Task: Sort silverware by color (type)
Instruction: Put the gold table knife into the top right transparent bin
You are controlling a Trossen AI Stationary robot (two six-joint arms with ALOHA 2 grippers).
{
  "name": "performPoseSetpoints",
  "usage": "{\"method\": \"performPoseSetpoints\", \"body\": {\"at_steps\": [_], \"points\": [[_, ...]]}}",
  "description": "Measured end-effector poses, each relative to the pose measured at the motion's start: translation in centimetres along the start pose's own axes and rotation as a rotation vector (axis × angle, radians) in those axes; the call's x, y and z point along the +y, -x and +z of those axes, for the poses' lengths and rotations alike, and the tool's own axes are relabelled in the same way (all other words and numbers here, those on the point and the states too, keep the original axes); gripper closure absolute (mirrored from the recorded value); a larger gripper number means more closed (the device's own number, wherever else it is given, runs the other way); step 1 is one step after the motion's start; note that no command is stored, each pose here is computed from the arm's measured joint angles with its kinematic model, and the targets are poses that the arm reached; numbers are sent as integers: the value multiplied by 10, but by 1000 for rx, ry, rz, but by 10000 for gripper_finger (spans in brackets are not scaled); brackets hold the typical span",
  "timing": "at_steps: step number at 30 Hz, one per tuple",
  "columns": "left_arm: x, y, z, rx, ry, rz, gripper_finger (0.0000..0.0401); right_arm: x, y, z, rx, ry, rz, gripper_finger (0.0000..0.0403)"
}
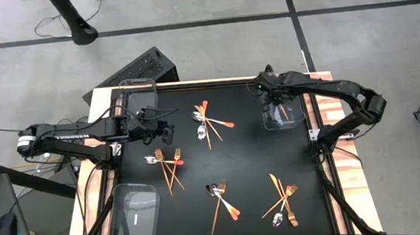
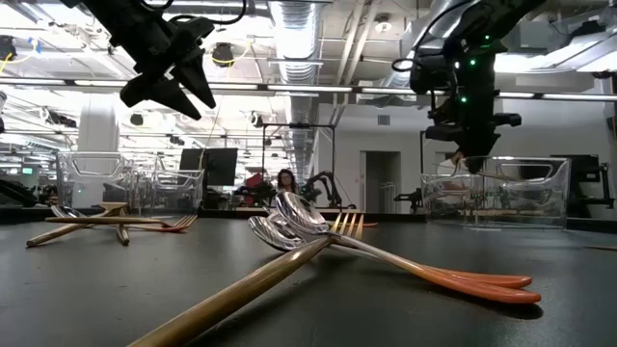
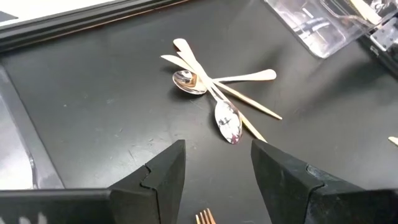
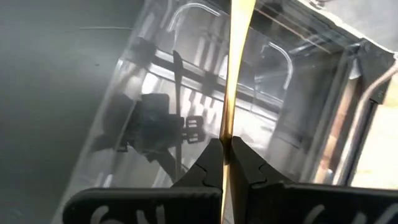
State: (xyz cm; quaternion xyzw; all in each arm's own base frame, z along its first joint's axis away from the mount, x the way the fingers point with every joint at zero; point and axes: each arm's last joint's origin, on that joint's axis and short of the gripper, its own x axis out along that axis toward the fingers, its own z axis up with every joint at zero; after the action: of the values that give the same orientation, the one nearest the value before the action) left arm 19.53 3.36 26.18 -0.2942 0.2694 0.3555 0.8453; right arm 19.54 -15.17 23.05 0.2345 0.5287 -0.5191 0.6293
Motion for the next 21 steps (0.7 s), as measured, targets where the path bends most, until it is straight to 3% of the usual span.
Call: {"method": "performPoseSetpoints", "body": {"at_steps": [7,16,21], "points": [[1,0,1,-24,34,23,230,-1,-1,2,-10,1,7,377],[0,0,1,-27,51,20,230,-2,-1,0,8,-22,-1,288],[0,0,1,-24,52,17,230,0,6,-5,7,-3,6,264]]}}
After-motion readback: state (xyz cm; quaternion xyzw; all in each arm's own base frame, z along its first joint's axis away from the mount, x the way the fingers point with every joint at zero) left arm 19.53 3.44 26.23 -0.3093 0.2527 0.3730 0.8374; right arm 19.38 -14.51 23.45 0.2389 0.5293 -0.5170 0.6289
